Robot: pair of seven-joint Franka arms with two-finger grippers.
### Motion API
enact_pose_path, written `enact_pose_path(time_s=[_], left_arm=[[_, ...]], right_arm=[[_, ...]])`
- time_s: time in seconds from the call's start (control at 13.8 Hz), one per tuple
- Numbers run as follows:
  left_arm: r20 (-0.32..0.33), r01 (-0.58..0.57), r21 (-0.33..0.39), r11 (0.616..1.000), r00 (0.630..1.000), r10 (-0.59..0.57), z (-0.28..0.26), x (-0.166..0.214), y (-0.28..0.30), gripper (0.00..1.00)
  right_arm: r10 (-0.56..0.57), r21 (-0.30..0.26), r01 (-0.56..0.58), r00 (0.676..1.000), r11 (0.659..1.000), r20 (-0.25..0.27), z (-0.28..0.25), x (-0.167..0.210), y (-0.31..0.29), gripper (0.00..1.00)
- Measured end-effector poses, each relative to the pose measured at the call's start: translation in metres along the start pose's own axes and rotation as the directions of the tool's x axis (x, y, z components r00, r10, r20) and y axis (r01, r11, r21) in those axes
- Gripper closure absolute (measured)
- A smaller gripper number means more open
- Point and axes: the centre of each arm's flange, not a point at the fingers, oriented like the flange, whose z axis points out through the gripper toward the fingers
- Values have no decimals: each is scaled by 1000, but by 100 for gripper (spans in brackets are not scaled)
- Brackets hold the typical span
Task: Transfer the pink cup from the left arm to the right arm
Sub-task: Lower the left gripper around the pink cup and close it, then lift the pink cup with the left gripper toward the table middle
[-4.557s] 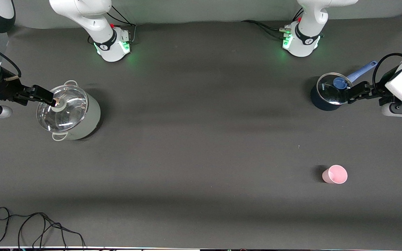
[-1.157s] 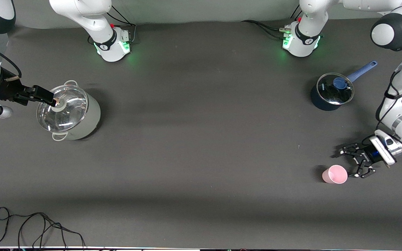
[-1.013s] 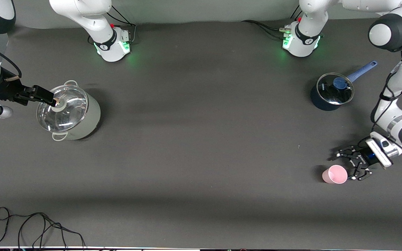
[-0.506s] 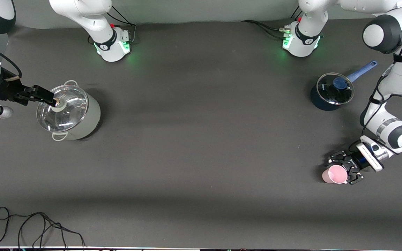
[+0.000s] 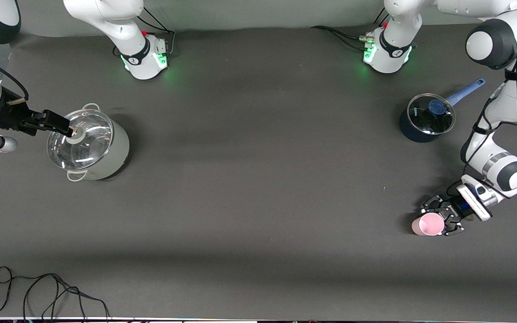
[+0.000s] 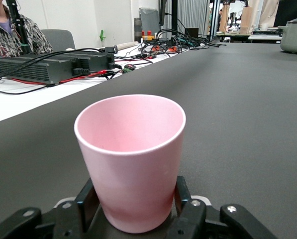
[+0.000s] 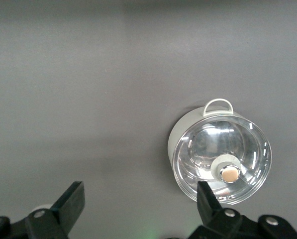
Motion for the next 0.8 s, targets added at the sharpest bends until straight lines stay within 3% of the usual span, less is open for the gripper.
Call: enact_pose_path(time_s=[0.29,0.58,0.8], left_arm=[[-25,32,46,998,999,-31,30,33,9,34],[-3,67,139,988,998,-68,105,134,55,34],[50,102,193,976,992,-114,158,218,123,34]], right_arm=[[0,0,0,1000,1000,0,0,0,0,0],[0,0,0,1000,1000,1,0,0,0,0],[1,-1,-1,1000,1000,10,1,-1,0,0]])
